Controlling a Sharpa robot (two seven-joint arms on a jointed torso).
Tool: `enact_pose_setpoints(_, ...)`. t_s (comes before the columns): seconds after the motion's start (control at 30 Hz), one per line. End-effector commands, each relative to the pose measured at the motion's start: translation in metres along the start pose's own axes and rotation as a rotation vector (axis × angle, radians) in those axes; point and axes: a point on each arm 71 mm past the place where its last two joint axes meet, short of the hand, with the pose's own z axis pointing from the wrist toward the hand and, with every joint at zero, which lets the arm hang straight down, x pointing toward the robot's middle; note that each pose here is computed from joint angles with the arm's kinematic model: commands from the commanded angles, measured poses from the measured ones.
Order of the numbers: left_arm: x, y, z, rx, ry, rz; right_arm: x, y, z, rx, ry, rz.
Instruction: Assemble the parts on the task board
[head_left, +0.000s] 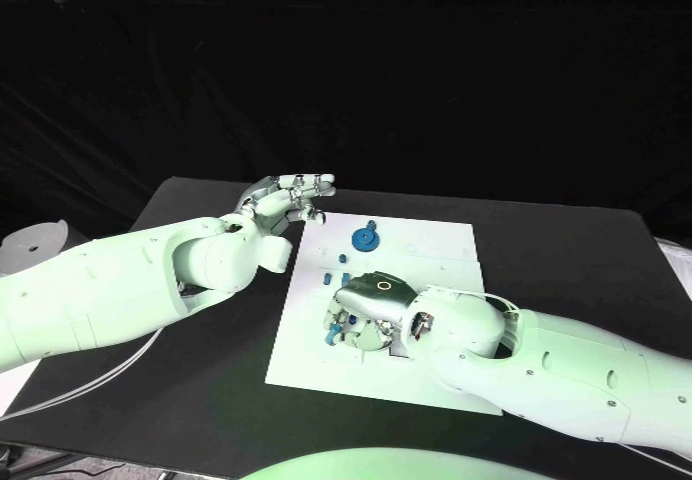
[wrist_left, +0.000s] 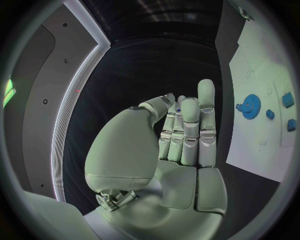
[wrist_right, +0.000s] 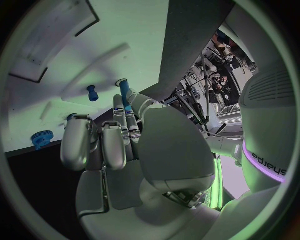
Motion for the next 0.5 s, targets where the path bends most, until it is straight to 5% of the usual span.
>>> enact_pose_setpoints(0.03,0.0023,-0.0007,0.0001,0.005,0.018,-0.009,0.0058,0.0002,-0.0013,0.004,0.038,-0.027)
enact_pose_setpoints(0.5,0.0016,-0.0008,-0.0001,0.004,0.018,-0.009,0.0041,-0.0022,-0.0036,0.051,0.010,-0.086)
